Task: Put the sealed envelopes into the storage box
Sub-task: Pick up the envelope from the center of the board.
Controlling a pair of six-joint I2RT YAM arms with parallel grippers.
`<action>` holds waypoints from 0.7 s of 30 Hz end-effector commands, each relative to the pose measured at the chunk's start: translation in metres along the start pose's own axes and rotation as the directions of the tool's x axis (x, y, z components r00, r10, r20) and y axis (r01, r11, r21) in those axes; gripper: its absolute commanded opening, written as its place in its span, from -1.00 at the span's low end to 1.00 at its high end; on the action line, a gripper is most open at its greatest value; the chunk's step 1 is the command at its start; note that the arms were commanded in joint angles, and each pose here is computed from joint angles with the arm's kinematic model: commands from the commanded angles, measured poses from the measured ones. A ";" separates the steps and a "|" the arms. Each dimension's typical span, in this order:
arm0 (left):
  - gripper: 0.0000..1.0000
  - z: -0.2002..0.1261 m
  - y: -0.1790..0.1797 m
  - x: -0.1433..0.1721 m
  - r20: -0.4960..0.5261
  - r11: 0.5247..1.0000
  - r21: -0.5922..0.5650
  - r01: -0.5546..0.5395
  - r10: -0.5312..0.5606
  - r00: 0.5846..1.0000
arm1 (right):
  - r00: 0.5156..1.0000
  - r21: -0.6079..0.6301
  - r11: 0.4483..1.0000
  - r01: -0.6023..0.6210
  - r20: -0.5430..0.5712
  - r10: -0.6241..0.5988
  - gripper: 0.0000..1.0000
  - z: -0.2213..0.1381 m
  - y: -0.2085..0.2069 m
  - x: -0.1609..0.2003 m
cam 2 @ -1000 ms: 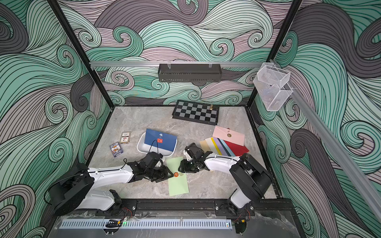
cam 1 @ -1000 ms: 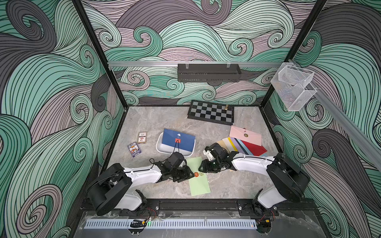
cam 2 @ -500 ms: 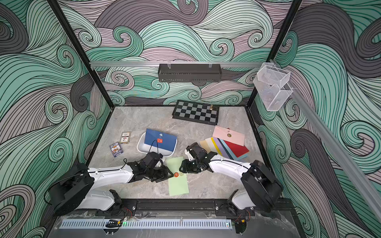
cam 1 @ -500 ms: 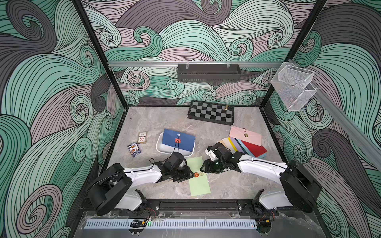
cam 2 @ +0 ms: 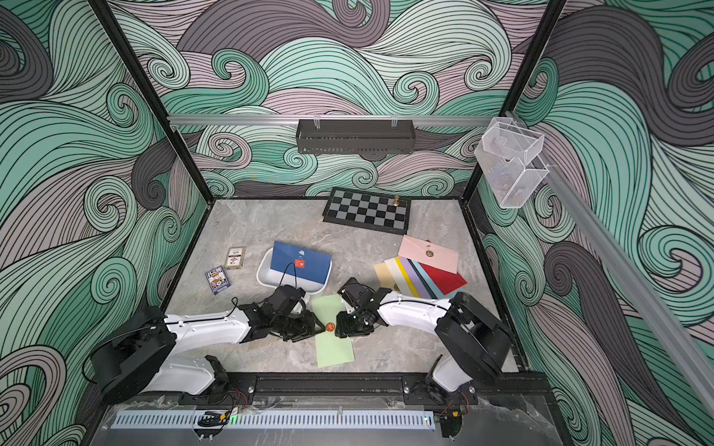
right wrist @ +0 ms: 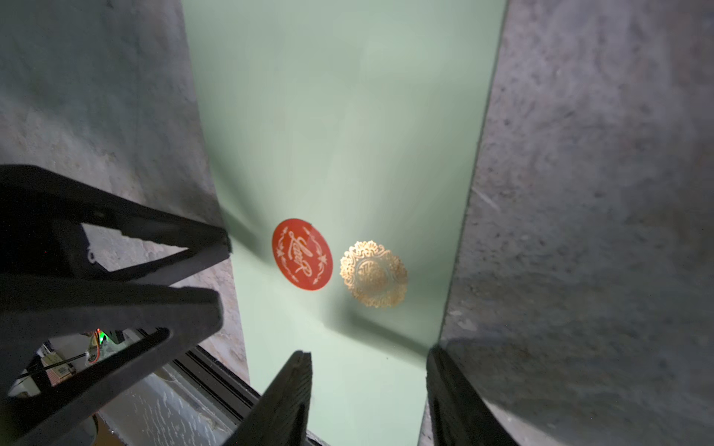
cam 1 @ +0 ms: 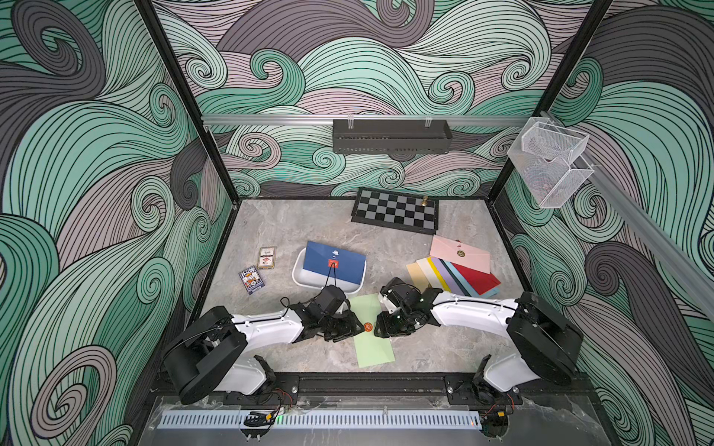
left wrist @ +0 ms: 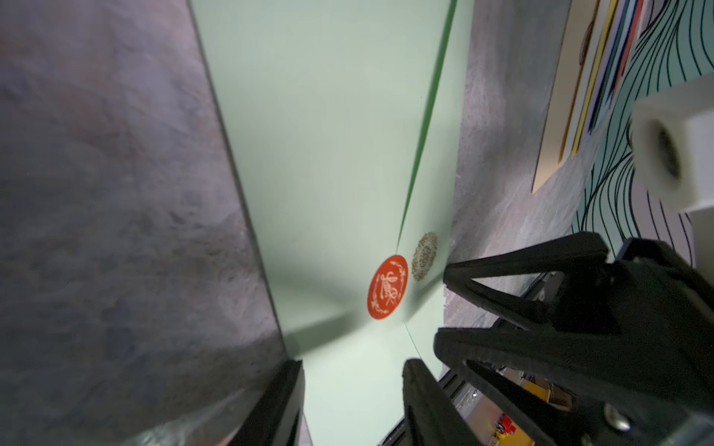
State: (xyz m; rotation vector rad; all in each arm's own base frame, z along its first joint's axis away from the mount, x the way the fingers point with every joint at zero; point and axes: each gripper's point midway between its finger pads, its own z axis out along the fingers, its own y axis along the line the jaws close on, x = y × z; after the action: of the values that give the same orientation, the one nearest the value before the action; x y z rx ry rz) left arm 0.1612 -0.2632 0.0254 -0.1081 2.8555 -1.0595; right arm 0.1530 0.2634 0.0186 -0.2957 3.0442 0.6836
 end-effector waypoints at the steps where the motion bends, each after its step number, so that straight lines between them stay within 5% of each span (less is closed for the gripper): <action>1: -0.08 0.002 0.028 0.014 -0.028 0.995 -0.098 0.030 -0.033 0.999 | 0.999 -0.037 0.999 -0.040 -0.038 0.039 0.05 0.013 0.002 0.009; 12: -0.08 0.002 0.028 0.014 -0.030 0.995 -0.097 0.030 -0.033 0.999 | 0.994 -0.298 0.949 -0.102 0.013 0.111 0.07 -0.004 0.038 -0.013; 21: -0.07 0.002 0.027 0.015 -0.032 0.996 -0.090 0.029 -0.032 0.999 | 0.991 -0.376 0.918 -0.129 -0.003 0.137 0.08 -0.005 0.044 -0.015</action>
State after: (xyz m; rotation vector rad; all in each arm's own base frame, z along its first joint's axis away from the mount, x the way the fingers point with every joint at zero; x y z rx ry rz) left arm 0.1605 -0.2626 0.0256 -0.1156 2.8569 -1.0599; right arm 0.1567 0.2863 0.0269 -0.0329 2.9858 1.1260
